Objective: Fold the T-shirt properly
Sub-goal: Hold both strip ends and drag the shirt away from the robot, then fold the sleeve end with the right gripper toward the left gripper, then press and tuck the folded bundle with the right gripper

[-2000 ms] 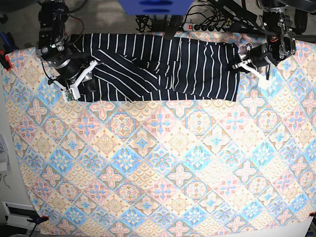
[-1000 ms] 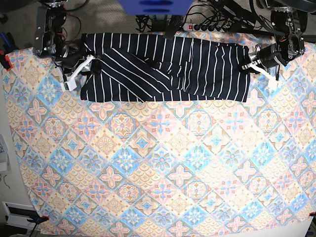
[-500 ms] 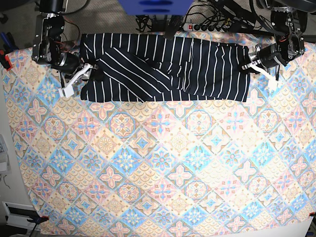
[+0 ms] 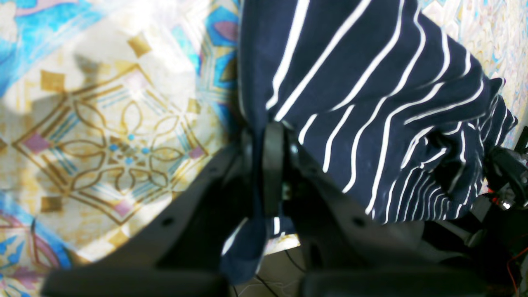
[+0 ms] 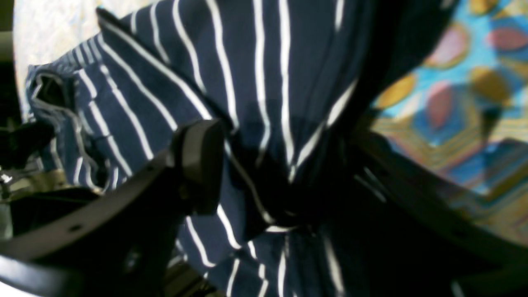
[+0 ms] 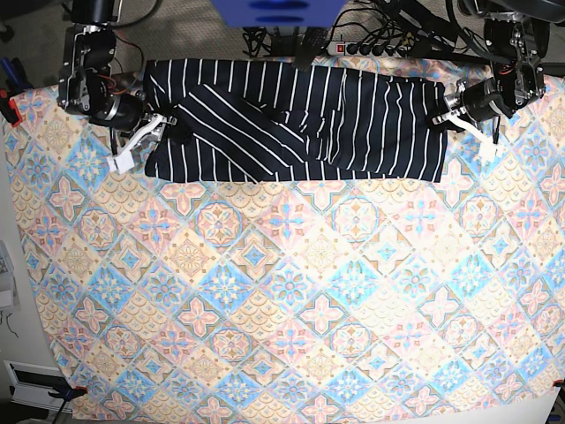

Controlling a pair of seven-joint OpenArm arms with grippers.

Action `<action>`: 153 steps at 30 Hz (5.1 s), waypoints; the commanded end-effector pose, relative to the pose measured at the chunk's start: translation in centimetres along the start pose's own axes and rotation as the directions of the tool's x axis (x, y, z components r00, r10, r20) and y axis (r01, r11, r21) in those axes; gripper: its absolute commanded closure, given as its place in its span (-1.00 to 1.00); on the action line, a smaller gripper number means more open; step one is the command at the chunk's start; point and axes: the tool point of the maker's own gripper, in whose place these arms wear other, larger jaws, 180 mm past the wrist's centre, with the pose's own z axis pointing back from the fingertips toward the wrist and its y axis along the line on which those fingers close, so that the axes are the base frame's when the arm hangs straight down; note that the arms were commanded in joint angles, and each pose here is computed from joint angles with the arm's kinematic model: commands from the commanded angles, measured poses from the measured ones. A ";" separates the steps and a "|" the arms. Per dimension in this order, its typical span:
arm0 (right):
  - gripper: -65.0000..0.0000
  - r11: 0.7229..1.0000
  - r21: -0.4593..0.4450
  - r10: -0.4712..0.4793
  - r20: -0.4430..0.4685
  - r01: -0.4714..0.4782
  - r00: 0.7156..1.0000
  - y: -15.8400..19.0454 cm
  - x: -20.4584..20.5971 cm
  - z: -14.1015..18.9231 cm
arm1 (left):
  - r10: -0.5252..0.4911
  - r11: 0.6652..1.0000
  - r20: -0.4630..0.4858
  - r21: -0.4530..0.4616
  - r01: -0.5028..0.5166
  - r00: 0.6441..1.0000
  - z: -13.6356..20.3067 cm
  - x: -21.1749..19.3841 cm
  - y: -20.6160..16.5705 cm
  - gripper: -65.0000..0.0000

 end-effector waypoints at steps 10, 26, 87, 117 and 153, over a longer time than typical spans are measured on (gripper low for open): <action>0.31 1.000 -0.013 0.001 -0.089 -0.002 0.996 -0.4 -1.9 0.2 | -0.014 1.000 0.028 -0.011 0.015 1.000 0.4 1.1 -0.3 1.00; 1.00 0.980 -0.051 0.199 0.126 -0.194 0.972 1.3 11.2 2.2 | 0.067 0.988 0.024 -0.140 -0.063 0.997 -3.1 -0.9 -5.3 1.00; 0.53 0.324 0.308 0.913 0.147 -0.895 0.381 34.1 2.0 -10.3 | 0.062 0.975 0.067 -0.216 -0.046 0.996 -6.7 1.1 -10.3 1.00; 0.60 0.527 -0.026 0.850 -0.008 -0.850 0.527 17.4 10.9 -6.9 | 0.059 0.976 0.067 -0.211 -0.044 0.996 -6.7 1.1 -10.1 1.00; 0.60 0.101 0.192 0.988 -0.132 -0.976 0.077 22.4 0.1 -8.3 | 0.142 0.977 0.085 -0.173 -0.126 0.986 -6.5 2.7 -6.8 1.00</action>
